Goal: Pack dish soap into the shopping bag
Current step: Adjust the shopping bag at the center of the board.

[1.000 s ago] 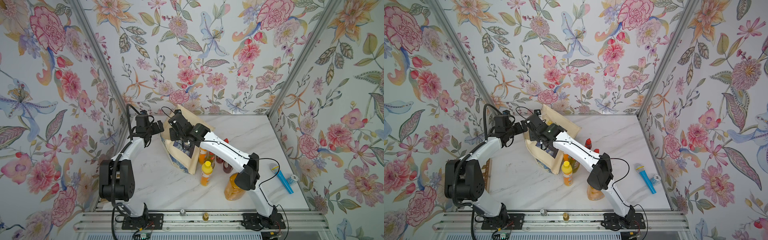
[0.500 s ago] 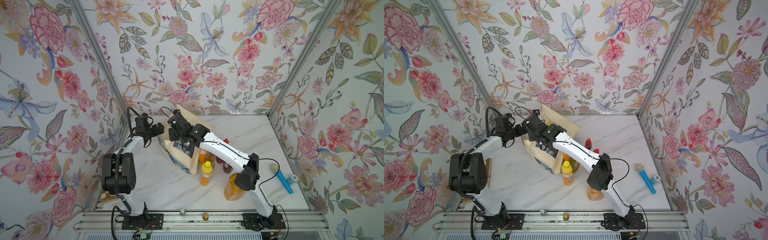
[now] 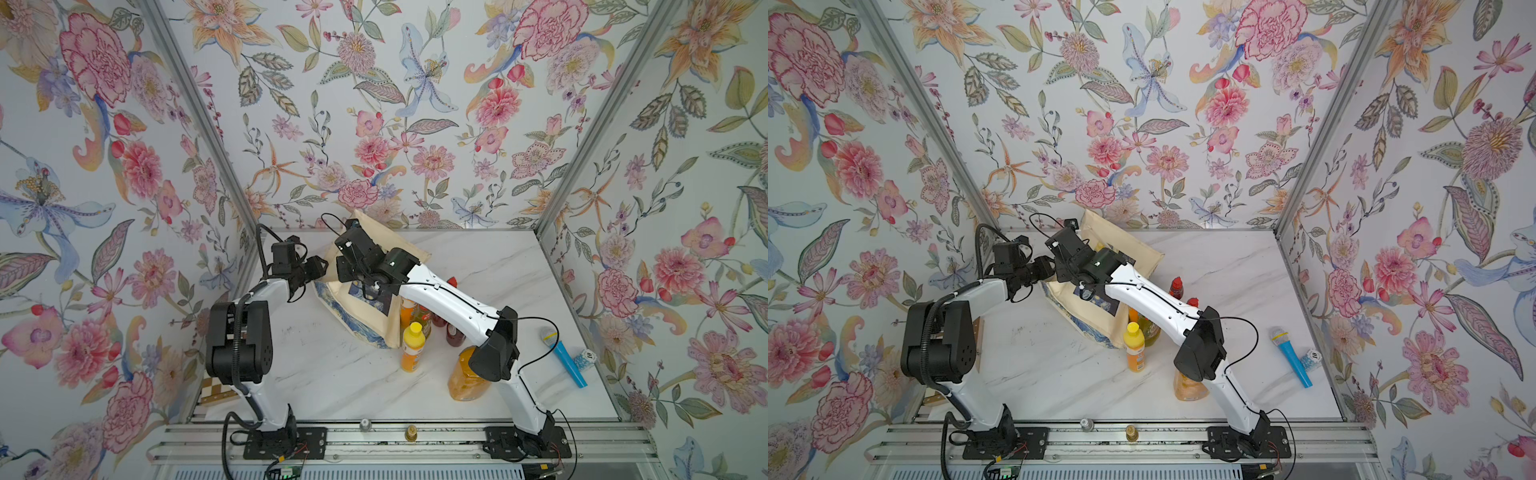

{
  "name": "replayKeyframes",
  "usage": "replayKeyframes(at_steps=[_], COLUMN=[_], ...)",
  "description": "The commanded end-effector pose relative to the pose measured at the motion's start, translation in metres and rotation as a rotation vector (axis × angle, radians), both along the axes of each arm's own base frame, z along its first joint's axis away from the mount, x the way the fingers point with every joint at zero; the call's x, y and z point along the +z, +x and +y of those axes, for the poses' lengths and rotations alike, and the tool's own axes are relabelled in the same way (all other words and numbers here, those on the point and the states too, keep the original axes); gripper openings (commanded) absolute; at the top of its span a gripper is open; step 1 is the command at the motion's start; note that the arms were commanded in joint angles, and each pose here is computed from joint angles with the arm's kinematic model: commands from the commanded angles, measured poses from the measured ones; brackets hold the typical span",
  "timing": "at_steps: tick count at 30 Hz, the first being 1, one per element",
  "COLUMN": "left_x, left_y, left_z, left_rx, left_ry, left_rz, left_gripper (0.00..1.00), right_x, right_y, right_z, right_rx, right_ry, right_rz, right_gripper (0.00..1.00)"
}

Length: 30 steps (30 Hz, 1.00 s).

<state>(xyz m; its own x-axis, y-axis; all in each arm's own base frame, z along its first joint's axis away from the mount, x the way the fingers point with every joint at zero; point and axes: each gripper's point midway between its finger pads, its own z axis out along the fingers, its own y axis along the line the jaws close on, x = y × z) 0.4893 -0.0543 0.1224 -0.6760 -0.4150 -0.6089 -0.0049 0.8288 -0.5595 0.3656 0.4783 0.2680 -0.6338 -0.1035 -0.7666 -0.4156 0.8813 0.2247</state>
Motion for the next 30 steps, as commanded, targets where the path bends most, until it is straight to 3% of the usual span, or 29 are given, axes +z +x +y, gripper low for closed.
replayKeyframes(at_steps=[1, 4, 14, 24, 26, 30], left_x=[0.025, 0.052, 0.161, 0.205, 0.210, 0.209], left_y=[-0.002, -0.002, -0.023, -0.066, -0.079, -0.100], left_z=[-0.004, 0.006, 0.049, 0.040, 0.030, 0.011], left_rx=[-0.027, -0.004, 0.123, 0.040, 0.006, -0.040], left_ry=[-0.013, 0.043, 0.336, 0.530, 0.547, 0.541], left_rz=[-0.052, -0.098, -0.272, -0.376, -0.423, -0.493], left_gripper=[0.17, 0.00, 0.00, 0.00, 0.00, 0.00], right_x=[0.020, 0.024, 0.048, 0.039, 0.030, 0.031], right_y=[-0.003, -0.007, -0.026, -0.058, -0.065, -0.074], right_z=[0.002, 0.001, -0.009, -0.039, -0.049, -0.064], right_rx=[0.019, 0.021, 0.018, 0.002, -0.005, -0.004], right_ry=[0.027, 0.019, -0.013, -0.086, -0.101, -0.102], right_rz=[-0.039, -0.055, -0.126, -0.115, -0.093, -0.084], right_gripper=[0.00, 0.00, 0.00, 0.00, 0.06, 0.28])
